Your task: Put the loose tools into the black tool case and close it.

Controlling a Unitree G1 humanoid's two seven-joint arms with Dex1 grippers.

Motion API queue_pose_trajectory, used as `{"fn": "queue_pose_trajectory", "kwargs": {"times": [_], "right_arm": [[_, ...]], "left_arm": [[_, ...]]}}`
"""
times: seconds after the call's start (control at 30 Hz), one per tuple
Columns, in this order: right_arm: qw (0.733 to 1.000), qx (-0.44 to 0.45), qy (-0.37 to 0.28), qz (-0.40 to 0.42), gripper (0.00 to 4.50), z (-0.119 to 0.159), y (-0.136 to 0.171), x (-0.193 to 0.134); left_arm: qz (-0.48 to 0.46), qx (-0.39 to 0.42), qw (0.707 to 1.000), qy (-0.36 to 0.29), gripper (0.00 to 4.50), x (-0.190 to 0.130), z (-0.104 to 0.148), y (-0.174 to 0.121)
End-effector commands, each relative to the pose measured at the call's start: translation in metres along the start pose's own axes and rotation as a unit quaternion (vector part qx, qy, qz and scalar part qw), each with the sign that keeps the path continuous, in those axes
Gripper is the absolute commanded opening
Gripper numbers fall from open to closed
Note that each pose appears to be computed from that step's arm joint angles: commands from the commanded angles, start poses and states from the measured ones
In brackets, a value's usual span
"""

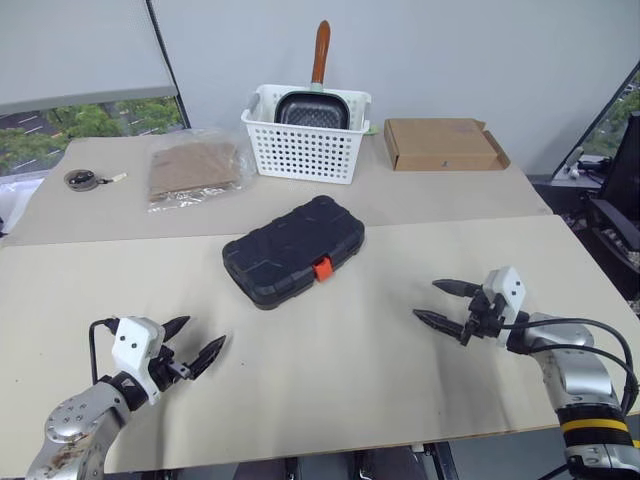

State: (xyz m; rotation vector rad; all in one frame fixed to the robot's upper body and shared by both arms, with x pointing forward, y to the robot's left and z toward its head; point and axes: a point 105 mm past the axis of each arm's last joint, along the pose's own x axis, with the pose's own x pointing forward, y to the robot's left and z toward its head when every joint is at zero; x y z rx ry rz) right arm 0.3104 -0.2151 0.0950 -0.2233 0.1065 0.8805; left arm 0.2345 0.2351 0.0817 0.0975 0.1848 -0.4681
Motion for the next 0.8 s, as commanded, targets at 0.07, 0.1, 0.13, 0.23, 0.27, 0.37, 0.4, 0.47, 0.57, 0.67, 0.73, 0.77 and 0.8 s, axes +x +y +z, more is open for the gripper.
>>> {"fn": "queue_pose_trajectory", "kwargs": {"times": [0.07,0.1,0.13,0.23,0.27,0.37,0.4,0.47,0.57,0.67,0.73,0.77,0.8], "right_arm": [[0.999,-0.033,-0.016,-0.011,4.42,0.013,-0.0083,-0.0003],[0.999,-0.037,-0.014,-0.014,4.42,0.0129,-0.0095,0.0004],[0.999,-0.045,-0.011,-0.013,4.42,0.0126,-0.0098,0.0012],[0.999,-0.052,-0.01,-0.012,4.42,0.012,-0.0104,0.0026],[0.999,-0.052,-0.011,-0.014,4.42,0.012,-0.011,0.0029],[0.998,-0.054,-0.014,-0.012,4.42,0.0121,-0.0112,0.0045],[0.999,-0.048,-0.016,-0.016,4.42,0.012,-0.0121,0.0052],[0.999,-0.045,-0.017,-0.02,4.42,0.012,-0.0131,0.0062],[0.998,-0.051,-0.014,-0.021,4.42,0.0115,-0.0133,0.0067],[0.998,-0.051,-0.013,-0.021,4.42,0.0103,-0.0132,0.0066],[0.998,-0.052,-0.011,-0.022,4.42,0.0092,-0.0131,0.0061],[0.998,-0.052,-0.01,-0.022,4.42,0.0086,-0.013,0.0059],[0.998,-0.052,-0.01,-0.022,4.42,0.0083,-0.0128,0.0056]], "left_arm": [[-0.006,0.019,1.0,-0.019,4.5,0.0018,0.0093,-0.0037],[-0.007,0.019,1.0,-0.02,4.5,0.0023,0.0096,-0.0034],[-0.007,0.019,1.0,-0.021,4.5,0.0026,0.01,-0.0034],[-0.007,0.021,1.0,-0.021,4.5,0.0029,0.0104,-0.0029],[-0.006,0.022,1.0,-0.02,4.5,0.003,0.0104,-0.0025],[-0.005,0.023,0.999,-0.021,4.5,0.0028,0.0112,-0.0026],[-0.005,0.023,0.999,-0.021,4.5,0.0025,0.0112,-0.0026],[-0.004,0.023,0.999,-0.021,4.5,0.002,0.011,-0.0022],[-0.001,0.025,0.999,-0.021,4.5,0.0013,0.0107,-0.0011],[-0.001,0.028,0.999,-0.02,4.5,0.002,0.0108,-0.0004],[-0.001,0.029,0.999,-0.02,4.5,0.0022,0.0112,0.0001],[-0.003,0.03,0.999,-0.02,4.5,0.0023,0.0118,0.0],[-0.005,0.033,0.999,-0.02,4.5,0.0024,0.0122,-0.0001]]}}
